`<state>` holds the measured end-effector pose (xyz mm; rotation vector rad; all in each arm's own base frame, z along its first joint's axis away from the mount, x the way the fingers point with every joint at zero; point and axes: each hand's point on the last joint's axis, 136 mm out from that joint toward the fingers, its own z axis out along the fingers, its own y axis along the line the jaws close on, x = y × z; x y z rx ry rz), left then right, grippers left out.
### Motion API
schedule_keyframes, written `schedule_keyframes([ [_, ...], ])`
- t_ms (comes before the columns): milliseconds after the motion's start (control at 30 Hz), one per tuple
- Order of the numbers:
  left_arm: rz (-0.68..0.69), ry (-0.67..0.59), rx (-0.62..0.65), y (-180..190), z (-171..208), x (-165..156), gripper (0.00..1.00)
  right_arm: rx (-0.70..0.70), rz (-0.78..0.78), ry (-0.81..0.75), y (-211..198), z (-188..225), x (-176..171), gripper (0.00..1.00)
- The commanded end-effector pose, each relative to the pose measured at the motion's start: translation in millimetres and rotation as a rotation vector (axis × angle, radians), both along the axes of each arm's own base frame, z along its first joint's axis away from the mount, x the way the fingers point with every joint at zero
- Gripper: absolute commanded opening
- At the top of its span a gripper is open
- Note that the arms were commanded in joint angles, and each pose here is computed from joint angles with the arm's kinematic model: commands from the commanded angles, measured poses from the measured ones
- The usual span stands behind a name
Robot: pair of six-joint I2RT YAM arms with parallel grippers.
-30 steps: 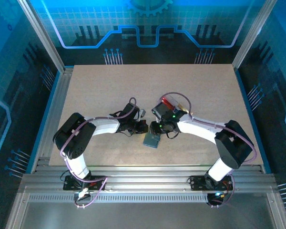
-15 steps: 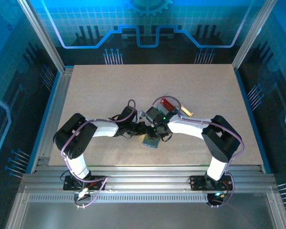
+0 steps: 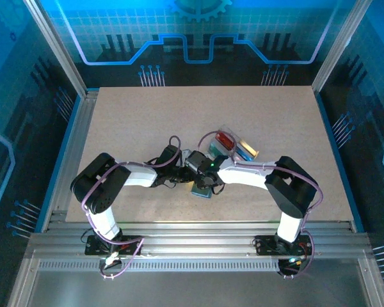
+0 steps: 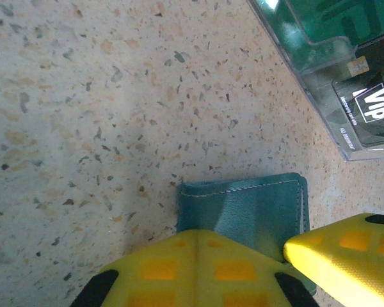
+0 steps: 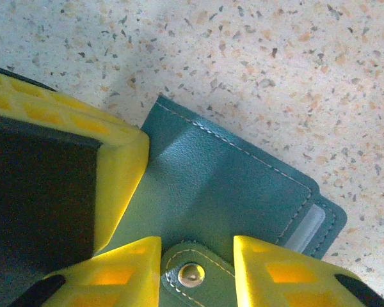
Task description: Put the credit cards into the card holder
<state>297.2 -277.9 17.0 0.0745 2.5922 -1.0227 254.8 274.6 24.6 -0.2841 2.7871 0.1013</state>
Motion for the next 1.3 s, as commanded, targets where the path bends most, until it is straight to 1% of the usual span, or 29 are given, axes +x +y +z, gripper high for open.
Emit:
schedule_keyframes([
  [0,0.003,0.205,0.100,16,-40,-47,0.00,-0.139,0.056,0.178,-19,-53,-51,0.26],
  [133,0.020,0.210,0.131,21,-45,-49,0.00,-0.190,0.049,0.144,-30,-49,-49,0.05],
  [200,0.036,0.214,0.154,24,-49,-50,0.00,-0.210,0.050,0.122,-34,-44,-47,0.00],
  [333,0.080,0.229,0.191,34,-58,-52,0.00,-0.222,0.061,0.098,-36,-36,-43,0.00],
  [467,0.128,0.240,0.216,43,-65,-55,0.00,-0.198,0.068,0.084,-34,-30,-42,0.00],
  [667,0.173,0.244,0.225,52,-68,-58,0.00,-0.090,0.044,0.077,-40,-21,-39,0.00],
  [833,0.190,0.251,0.236,56,-72,-61,0.00,-0.039,0.044,0.055,-44,-9,-36,0.00],
  [900,0.199,0.256,0.242,59,-74,-63,0.00,0.024,0.045,0.050,-39,-1,-32,0.00],
  [933,0.202,0.258,0.243,59,-75,-63,0.00,0.032,0.043,0.068,-45,-7,-37,0.00],
  [1033,0.213,0.264,0.249,61,-77,-64,0.00,0.104,0.027,0.076,-47,-3,-36,0.00],
  [1167,0.220,0.270,0.264,63,-81,-65,0.00,0.221,-0.001,0.098,-52,0,-36,0.00],
  [1233,0.221,0.268,0.262,63,-80,-65,0.00,0.217,-0.033,0.090,-62,1,-35,0.00],
  [1267,0.219,0.267,0.259,62,-79,-65,0.00,0.191,-0.065,0.078,-72,0,-34,0.00],
])
